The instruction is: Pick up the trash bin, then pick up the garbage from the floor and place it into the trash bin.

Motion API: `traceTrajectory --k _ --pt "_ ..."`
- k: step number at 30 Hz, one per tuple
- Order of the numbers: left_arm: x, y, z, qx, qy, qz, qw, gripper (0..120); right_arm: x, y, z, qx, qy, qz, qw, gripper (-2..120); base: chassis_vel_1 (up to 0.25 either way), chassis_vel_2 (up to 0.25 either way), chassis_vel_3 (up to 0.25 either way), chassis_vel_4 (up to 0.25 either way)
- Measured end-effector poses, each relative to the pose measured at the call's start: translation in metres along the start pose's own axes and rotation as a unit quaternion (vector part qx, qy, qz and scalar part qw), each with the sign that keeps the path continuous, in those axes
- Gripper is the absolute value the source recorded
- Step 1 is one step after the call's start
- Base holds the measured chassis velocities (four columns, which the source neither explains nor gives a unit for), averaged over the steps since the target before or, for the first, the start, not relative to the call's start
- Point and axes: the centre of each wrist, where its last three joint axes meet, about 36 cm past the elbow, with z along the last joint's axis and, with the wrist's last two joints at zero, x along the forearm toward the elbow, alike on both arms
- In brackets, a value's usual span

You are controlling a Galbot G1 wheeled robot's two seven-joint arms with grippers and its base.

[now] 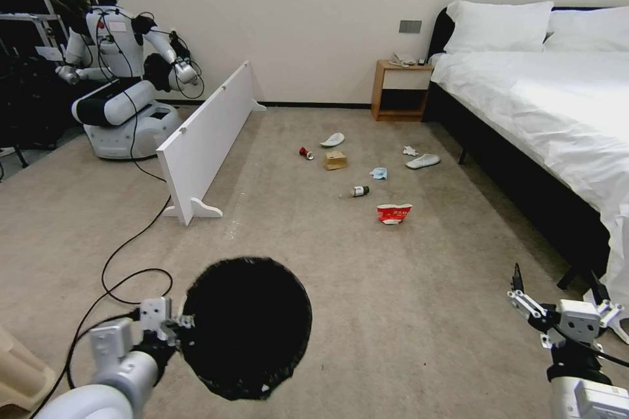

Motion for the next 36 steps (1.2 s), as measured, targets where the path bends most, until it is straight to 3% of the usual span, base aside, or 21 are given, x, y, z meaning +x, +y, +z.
traceTrajectory --k 3,8,11,17,36 --pt "0.018 -0.003 -0.012 0.017 -0.006 -0.003 0.9998 2 0.004 -0.007 0.005 0.009 -0.004 -0.01 1.0 100 0.0 0.0 0.0 0.0" --pt "0.031 -0.006 -0.018 0.033 -0.009 -0.006 0.9994 2 0.008 -0.011 0.011 0.01 -0.003 -0.012 1.0 100 0.0 0.0 0.0 0.0" --pt "0.03 -0.003 -0.018 0.04 -0.006 -0.016 0.9991 2 0.008 -0.011 0.012 0.001 -0.006 -0.01 1.0 100 0.0 0.0 0.0 0.0" --pt "0.025 -0.004 -0.014 0.066 0.016 -0.001 0.9977 2 0.008 -0.008 0.017 -0.029 -0.015 -0.016 0.999 100 0.0 0.0 0.0 0.0" --pt "0.01 -0.005 -0.003 0.065 0.038 -0.002 0.9972 2 0.004 -0.005 0.026 -0.043 -0.018 -0.02 0.999 100 -0.037 0.032 0.034 -0.037"
